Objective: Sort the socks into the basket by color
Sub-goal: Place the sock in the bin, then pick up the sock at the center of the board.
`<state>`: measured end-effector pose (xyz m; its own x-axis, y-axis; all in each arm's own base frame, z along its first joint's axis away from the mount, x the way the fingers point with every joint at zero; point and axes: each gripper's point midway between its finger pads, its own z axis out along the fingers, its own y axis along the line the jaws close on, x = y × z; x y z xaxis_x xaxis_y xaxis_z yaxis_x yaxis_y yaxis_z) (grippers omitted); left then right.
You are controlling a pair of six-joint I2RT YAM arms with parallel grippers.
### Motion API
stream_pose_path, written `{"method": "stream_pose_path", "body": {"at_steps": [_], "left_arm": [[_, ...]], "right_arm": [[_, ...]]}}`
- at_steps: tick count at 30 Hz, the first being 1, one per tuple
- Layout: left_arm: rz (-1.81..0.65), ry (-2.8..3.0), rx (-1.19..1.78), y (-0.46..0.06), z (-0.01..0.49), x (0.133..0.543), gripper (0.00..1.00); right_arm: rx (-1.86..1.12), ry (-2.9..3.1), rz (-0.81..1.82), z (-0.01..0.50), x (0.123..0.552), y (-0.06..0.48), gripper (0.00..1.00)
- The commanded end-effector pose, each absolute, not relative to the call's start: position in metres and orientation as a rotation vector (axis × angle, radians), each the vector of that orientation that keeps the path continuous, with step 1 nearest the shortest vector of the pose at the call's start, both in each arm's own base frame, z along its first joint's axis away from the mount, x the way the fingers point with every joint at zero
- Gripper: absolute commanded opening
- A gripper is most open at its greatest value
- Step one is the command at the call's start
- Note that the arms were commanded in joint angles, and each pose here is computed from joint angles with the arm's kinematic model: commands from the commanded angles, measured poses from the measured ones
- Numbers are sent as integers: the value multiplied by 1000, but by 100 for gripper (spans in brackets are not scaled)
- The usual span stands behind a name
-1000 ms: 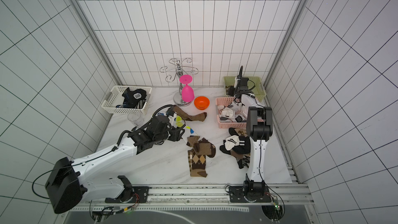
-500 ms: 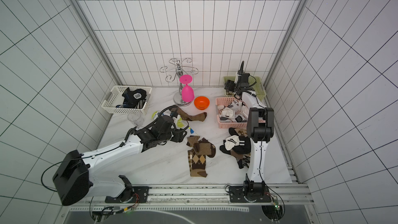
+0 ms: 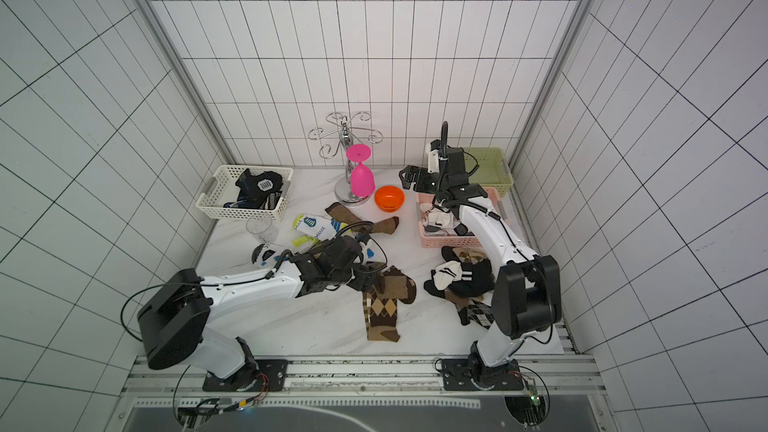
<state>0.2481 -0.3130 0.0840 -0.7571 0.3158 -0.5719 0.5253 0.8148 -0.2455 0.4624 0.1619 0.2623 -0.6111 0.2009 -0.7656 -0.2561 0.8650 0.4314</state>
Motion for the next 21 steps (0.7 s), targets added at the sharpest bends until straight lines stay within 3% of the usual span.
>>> {"method": "stream_pose_path", "body": {"at_steps": [1,11,18,21], "left_arm": [[-534,2414,651,-334,95,255,77],[-344,2503,700,-342,64,251,73],[-270,2536,676,-334,46,253,53],[-255,2528,649,-329,47,254,37]], "right_arm": [[-60,2189,663,252,425,160,99],[-99,2187,659,262,375,152,99],[-108,2156,659,275,364,149,99],[-93,2138,646,280,361,145,98]]}}
